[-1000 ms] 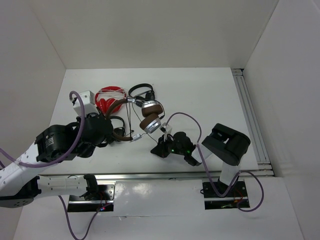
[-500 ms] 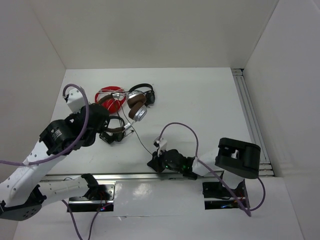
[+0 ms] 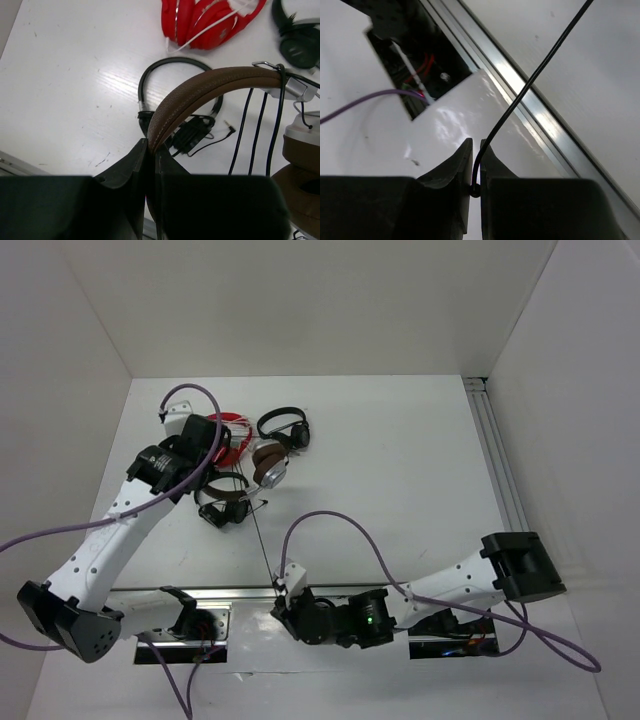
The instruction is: Wrap the headphones
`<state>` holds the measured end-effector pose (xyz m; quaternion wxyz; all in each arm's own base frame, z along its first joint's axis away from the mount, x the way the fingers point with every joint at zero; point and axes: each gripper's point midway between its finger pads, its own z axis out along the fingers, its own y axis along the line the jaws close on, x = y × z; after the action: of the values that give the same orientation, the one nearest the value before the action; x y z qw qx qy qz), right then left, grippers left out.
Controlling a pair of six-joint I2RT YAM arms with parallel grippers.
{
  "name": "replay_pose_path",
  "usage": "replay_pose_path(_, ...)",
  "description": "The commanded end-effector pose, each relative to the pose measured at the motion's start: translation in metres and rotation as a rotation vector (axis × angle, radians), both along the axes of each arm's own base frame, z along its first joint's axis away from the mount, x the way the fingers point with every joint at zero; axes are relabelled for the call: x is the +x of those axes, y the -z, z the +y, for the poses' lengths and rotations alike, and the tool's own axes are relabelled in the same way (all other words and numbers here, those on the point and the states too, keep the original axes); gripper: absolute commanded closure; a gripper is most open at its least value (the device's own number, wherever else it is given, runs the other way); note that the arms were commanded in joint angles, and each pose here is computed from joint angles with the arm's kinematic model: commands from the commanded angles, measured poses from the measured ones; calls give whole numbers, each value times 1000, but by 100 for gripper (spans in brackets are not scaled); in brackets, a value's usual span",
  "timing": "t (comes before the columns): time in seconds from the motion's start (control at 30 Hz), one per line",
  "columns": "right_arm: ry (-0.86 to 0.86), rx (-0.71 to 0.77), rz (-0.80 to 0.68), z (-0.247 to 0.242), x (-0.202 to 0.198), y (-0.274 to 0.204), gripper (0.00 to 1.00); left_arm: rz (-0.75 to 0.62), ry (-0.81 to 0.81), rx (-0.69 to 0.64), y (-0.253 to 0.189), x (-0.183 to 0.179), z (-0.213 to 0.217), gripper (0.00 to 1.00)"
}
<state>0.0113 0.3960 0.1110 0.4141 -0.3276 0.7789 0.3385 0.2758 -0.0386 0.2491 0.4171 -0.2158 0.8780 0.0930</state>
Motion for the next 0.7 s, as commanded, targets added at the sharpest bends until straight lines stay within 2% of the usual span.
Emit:
replay_pose_path(0.0, -3, -23, -68, -3, -7, -41, 100, -95, 14, -63, -10, 19, -6, 100)
replay_pose_path(0.23, -147, 26, -115, 19, -16, -108, 100, 49, 181, -17, 27, 13, -36, 100)
replay_pose_path(0.33, -205, 64, -116, 30, -8, -132, 100, 112, 209, -7, 46, 9, -48, 100)
replay_pose_path(0.4, -183, 52, -143, 29, 4, -148, 100, 156, 273, 37, 57, 5, -58, 100)
replay_pose_path(0.53, -148, -6, -233, 15, 31, -169, 100, 178, 389, 91, 61, -2, -76, 100)
replay_pose_path(0.57, -139, -77, -265, 5, 46, -163, 100, 178, 430, 101, 59, -5, -80, 100)
replay_pose_path(0.63, -104, -129, -303, -8, 65, -171, 100, 152, 519, 75, 50, -9, -93, 100)
replay_pose_path(0.67, -111, -211, -326, -20, 73, -161, 100, 159, 573, 87, 51, -13, -96, 100)
